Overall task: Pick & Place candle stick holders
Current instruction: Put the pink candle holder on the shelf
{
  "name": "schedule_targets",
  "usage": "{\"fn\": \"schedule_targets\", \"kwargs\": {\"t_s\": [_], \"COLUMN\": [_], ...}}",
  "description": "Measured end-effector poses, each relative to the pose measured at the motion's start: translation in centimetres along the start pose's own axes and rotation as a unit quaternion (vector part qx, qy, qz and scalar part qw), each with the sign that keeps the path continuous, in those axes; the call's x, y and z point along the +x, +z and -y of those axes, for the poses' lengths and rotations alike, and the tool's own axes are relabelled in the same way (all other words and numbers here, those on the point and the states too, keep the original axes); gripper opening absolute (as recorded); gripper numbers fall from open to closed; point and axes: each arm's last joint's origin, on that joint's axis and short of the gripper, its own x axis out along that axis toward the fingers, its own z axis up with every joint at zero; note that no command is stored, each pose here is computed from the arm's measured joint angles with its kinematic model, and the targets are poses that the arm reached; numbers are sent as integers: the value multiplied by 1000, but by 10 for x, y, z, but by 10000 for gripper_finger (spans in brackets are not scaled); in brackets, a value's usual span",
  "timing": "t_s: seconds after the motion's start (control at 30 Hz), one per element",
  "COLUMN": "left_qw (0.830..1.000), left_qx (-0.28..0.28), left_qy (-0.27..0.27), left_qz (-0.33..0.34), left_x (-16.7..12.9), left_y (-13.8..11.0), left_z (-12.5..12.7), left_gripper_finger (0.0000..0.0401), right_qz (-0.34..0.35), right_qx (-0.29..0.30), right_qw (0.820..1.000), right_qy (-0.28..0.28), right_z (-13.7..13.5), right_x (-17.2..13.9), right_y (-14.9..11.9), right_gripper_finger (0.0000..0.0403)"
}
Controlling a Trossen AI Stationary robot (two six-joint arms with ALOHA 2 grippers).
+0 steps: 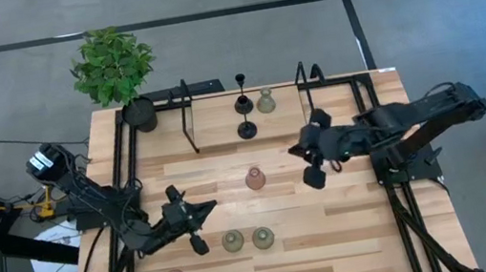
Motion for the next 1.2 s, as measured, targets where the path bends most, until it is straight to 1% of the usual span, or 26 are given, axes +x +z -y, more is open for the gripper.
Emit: {"fn": "schedule_targets", "kwargs": {"t_s": [0.1, 0.2, 0.27, 0.37, 0.5, 0.6, 0.67, 0.77, 0.87, 1.03, 1.2], "left_qw": [1000, 999, 998, 994, 978, 970, 970, 973, 974, 977, 979], "left_qx": [2, -1, -10, -36, -83, -84, -71, -44, -38, -16, 1], "left_qy": [-19, -40, -60, -90, -125, -147, -148, -131, -122, -117, -111], "left_qz": [5, 11, -2, -57, -147, -172, -179, -186, -185, -180, -171], "left_x": [9, 23, 35, 51, 68, 76, 81, 87, 90, 93, 95], "left_y": [0, 0, -4, -14, -25, -27, -28, -30, -31, -30, -28], "left_z": [-3, -9, -15, -28, -48, -58, -65, -74, -78, -82, -86], "left_gripper_finger": [6, 5, 4, 4, 4, 4, 4, 4, 4, 8, 14], "right_qz": [28, 50, 61, 71, 67, 51, 42, 31, 28, 48, 66], "right_qx": [6, 11, 20, 23, 31, 40, 49, 59, 70, 81, 74], "right_qw": [1000, 999, 998, 997, 997, 997, 996, 995, 994, 992, 992], "right_qy": [-12, -17, -21, -23, -32, -48, -60, -72, -74, -80, -75], "right_z": [1, 2, 2, 1, -2, -3, -5, -8, -11, -16, -22], "right_x": [-15, -29, -35, -44, -50, -53, -55, -57, -62, -69, -76], "right_y": [0, -1, -1, -4, -10, -19, -24, -31, -37, -42, -46], "right_gripper_finger": [2, 3, 3, 1, 1, 1, 1, 1, 1, 0, 0]}}
